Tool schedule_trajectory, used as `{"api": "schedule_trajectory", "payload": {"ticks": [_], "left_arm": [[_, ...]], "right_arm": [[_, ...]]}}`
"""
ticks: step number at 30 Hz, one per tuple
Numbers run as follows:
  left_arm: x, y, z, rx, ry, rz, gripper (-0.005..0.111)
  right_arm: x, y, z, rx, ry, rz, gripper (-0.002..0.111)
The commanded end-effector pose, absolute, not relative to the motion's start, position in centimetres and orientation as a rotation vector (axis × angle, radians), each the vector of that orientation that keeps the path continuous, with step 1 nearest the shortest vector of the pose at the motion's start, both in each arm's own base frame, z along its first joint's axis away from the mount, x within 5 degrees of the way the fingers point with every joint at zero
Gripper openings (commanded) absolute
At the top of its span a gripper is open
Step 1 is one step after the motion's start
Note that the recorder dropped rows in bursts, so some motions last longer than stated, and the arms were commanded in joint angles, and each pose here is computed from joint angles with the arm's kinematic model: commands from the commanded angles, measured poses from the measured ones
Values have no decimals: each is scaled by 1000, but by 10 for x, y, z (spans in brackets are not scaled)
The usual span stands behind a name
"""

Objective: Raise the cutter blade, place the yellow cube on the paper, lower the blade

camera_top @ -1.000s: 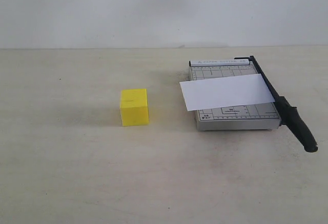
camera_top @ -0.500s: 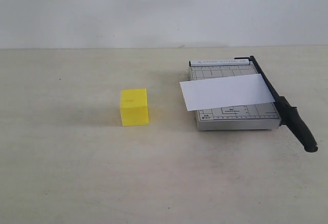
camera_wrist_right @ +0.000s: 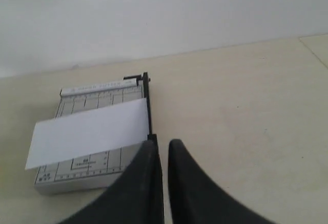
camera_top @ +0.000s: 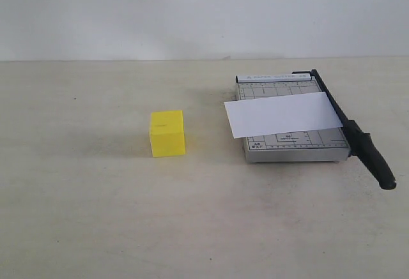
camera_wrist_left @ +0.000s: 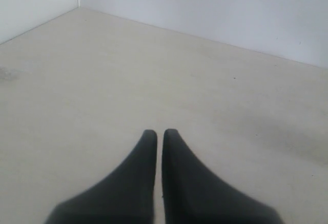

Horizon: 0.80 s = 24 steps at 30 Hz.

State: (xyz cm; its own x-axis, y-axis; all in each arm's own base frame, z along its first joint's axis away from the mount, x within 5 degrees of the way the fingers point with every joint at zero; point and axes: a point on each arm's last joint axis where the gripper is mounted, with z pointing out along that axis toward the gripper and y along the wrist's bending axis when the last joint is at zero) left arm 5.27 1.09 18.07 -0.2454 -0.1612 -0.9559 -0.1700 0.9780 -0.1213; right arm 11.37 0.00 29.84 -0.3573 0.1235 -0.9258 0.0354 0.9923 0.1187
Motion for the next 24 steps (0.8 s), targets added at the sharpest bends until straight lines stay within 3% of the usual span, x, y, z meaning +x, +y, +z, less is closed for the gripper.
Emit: {"api": "schedule_trajectory", "payload": {"ticks": [1,3,4,15,24], "left_arm": [[52,11,181,-248,1818,6,4],[52,11,181,-248,1818,6,4],[52,11,181,-248,1818,6,4],[52,11,181,-248,1818,6,4],[52,11,181,-248,1818,6,4]], "right_arm": [[136,6,316,-12,2102,80,43],[152,8,317,-36,2209,84,63],[159,9,317,-42,2257,83,67],[254,13,263,-165,2698,104,62],[290,17,226,-260,2834,153,62]]}}
